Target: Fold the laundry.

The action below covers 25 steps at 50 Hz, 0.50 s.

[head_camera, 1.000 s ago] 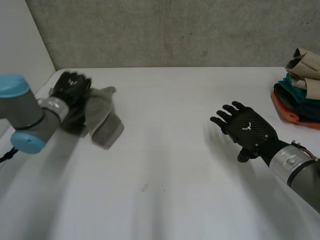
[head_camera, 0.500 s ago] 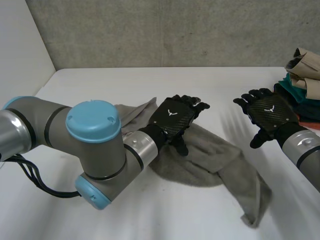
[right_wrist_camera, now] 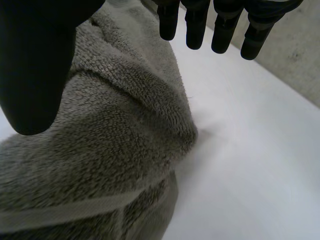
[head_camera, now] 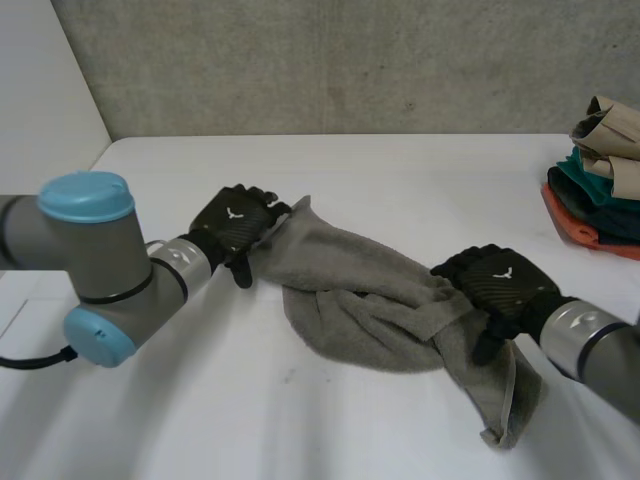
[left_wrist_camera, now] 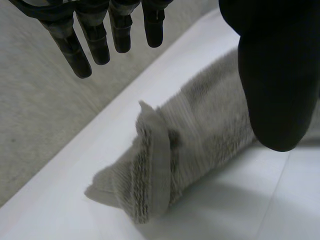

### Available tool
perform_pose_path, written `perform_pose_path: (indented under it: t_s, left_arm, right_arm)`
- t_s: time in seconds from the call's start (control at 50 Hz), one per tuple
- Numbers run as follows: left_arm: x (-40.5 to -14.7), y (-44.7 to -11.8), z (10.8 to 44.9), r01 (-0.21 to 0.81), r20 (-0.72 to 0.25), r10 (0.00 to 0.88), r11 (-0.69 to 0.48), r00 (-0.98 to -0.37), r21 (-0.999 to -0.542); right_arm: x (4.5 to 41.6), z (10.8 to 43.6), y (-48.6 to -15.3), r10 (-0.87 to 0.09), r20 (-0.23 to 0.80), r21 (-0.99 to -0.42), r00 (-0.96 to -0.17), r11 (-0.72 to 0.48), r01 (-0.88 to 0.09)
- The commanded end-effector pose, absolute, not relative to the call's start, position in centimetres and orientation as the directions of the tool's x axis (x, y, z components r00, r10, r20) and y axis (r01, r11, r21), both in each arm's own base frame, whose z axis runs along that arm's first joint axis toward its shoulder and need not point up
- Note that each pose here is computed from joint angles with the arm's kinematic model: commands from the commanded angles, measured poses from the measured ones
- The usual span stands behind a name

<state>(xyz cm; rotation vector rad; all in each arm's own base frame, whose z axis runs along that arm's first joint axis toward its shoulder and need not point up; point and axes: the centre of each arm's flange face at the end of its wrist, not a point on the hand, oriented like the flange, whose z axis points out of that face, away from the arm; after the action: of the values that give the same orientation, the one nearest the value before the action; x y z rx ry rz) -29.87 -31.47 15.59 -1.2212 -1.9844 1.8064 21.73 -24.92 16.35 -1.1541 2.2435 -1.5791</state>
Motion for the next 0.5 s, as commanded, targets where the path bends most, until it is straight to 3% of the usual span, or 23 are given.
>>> perform_pose_path:
  t_s: [0.02, 0.18, 0.24, 0.32, 0.38, 0.5]
  left_arm:
    - [-30.7, -33.6, 13.0, 0.465, -0.380, 0.691, -0.072, -0.615, -0.882]
    - [-31.4, -33.8, 12.6, 0.470, -0.392, 0.685, -0.082, -0.614, -0.879]
    - [-31.7, -33.0, 13.3, 0.488, -0.413, 0.652, -0.075, -0.636, -0.870]
    - [-31.8, -30.1, 20.3, 0.465, -0.460, 0.550, -0.142, -0.697, -0.874]
    - [-31.1, -28.1, 23.4, 0.450, -0.469, 0.515, -0.172, -0.717, -0.876]
    - [-29.3, -22.6, 31.8, 0.330, -0.454, 0.463, -0.325, -0.761, -0.886]
  right_arm:
    - [22.3, 13.6, -25.8, -0.617, 0.350, -0.844, -0.705, 0.120, -0.523]
    - [22.1, 13.3, -27.2, -0.578, 0.385, -0.845, -0.719, 0.094, -0.527]
    - [22.0, 15.7, -28.1, -0.528, 0.434, -0.856, -0.730, 0.010, -0.517]
    - [22.0, 20.5, -28.2, -0.467, 0.490, -0.858, -0.736, -0.108, -0.502]
    - [21.9, 23.8, -27.7, -0.444, 0.512, -0.853, -0.735, -0.166, -0.494]
    - [21.2, 28.6, -27.1, -0.414, 0.520, -0.852, -0.747, -0.191, -0.487]
